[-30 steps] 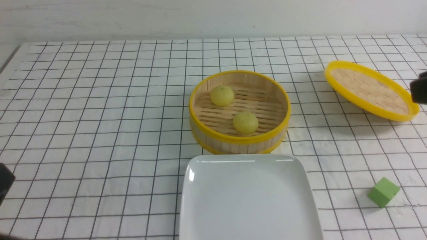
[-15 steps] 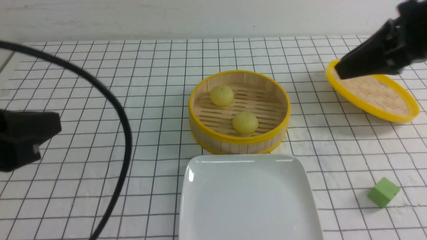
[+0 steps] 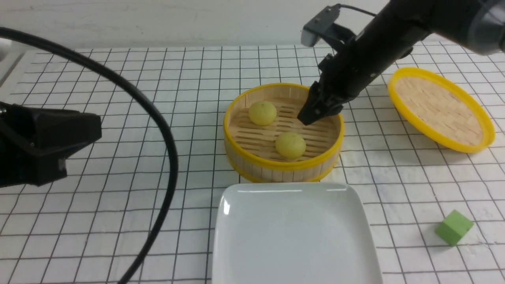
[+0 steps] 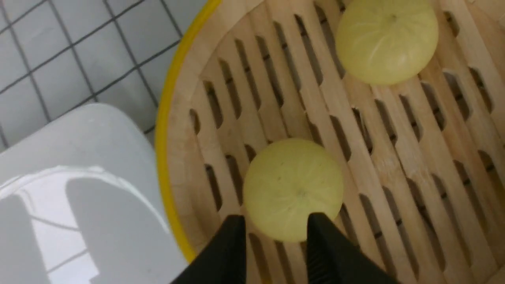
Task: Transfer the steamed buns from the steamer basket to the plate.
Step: Use the right arm to grab the steamed stuffed bun that is closest to it
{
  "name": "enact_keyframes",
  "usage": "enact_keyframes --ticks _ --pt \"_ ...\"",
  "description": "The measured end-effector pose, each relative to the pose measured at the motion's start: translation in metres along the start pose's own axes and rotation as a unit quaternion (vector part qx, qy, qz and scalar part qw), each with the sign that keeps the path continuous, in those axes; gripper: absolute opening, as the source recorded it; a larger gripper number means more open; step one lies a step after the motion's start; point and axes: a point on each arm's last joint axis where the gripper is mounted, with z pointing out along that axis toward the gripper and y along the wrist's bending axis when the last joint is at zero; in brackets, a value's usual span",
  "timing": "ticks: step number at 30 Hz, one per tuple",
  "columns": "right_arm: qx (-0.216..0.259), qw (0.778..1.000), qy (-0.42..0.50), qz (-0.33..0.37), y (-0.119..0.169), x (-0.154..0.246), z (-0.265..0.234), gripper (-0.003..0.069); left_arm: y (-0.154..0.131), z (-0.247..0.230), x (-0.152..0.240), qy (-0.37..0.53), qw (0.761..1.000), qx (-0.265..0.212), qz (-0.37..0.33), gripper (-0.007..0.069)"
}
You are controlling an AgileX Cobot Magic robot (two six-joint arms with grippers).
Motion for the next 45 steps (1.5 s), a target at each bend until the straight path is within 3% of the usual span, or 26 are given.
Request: enact_keyframes --ticks 11,21,25,34,45 --pt "0.0 1.0 0.016 -0.001 -0.01 0.008 0.034 0.0358 0.0 0.0 0.001 0.004 1.0 0.001 0.002 0.0244" --pt "-0.016 0.999 0.027 -0.009 0.001 0.007 0.053 0.0363 0.0 0.0 0.002 0.011 1.0 0.002 0.005 0.0244" --pt "-0.018 0.999 0.032 -0.008 0.0 0.009 0.06 0.0313 0.0 0.0 0.002 0.013 1.0 0.001 0.007 0.0244" --pt "-0.002 0.999 0.048 -0.004 -0.004 0.012 0.06 0.0006 -0.001 0.0 0.004 0.022 1.0 0.007 0.007 0.0244" --pt "0.033 0.998 0.056 -0.004 -0.01 0.011 0.058 -0.0001 -0.001 0.0 0.005 0.025 1.0 0.006 0.01 0.0244"
